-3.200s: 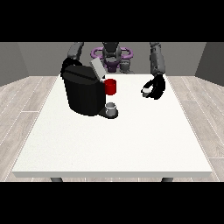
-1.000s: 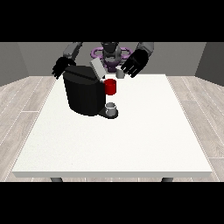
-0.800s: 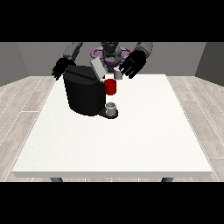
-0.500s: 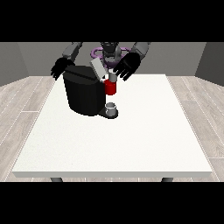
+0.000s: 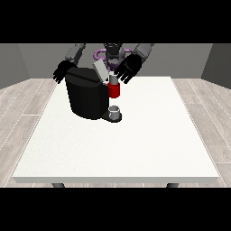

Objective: Insert the coffee pod into the coffee machine and close the lid

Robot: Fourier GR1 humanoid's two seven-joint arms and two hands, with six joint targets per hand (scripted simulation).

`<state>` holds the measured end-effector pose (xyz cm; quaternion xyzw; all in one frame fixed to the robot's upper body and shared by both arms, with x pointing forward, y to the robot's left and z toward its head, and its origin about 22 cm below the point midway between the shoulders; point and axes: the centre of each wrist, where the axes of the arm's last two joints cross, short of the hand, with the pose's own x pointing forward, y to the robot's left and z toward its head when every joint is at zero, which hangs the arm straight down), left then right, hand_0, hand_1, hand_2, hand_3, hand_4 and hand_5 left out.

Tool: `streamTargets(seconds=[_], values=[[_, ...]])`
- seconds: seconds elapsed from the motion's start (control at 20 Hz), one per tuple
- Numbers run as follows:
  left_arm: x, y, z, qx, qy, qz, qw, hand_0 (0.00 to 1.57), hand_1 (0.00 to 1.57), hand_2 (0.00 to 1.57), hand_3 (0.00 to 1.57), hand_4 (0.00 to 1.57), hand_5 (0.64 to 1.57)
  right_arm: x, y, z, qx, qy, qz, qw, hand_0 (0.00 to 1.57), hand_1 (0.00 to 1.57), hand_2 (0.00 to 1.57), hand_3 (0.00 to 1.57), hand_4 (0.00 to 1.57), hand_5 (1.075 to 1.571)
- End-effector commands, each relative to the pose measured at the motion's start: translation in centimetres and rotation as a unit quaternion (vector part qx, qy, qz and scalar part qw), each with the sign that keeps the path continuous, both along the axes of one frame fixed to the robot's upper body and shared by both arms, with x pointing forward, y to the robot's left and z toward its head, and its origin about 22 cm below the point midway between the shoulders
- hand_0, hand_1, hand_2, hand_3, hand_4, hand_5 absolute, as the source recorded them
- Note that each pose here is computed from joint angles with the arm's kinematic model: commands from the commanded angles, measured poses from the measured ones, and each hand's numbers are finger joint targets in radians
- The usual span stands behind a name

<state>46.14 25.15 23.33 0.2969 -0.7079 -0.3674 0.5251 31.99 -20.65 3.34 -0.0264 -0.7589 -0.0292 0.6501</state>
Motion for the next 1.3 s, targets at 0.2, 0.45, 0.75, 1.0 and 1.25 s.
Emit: streamTargets(seconds=[0.2,0.45,0.75,1.0,1.25], values=[[0.0,0.1,-2.1,-0.001,0.016,-0.011,1.0,1.2,1.2,1.27,1.2,0.5,1.571,-0.6,-0.1,-0.3,-0.001,0.004,0.0,1.0,0.0,0.0,0.0,0.0,0.44,1.571],[0.1,0.6,-0.9,0.012,0.019,0.005,1.0,1.16,1.16,1.24,1.18,0.49,1.571,-0.6,-1.1,-0.3,0.0,0.005,-0.01,0.9999,0.0,0.0,0.0,0.0,0.43,1.571],[0.2,-0.8,-2.6,0.006,0.035,-0.006,0.999,1.25,1.25,1.28,1.18,0.48,1.571,0.1,-1.0,0.9,0.001,0.019,-0.018,0.9996,0.0,0.0,0.0,0.0,0.43,1.571],[0.3,-0.9,-2.3,-0.002,0.031,0.015,0.999,1.2,1.2,1.24,1.14,0.47,1.571,-0.6,-1.2,-0.2,0.006,0.009,-0.003,0.9999,0.0,0.0,0.0,0.0,0.4,1.571],[0.0,1.4,2.4,0.017,-0.002,-0.007,1.0,1.15,1.15,1.18,1.02,0.45,1.571,0.5,-1.5,0.6,0.001,-0.031,-0.007,0.9995,0.0,0.0,0.0,0.0,0.44,1.571]])
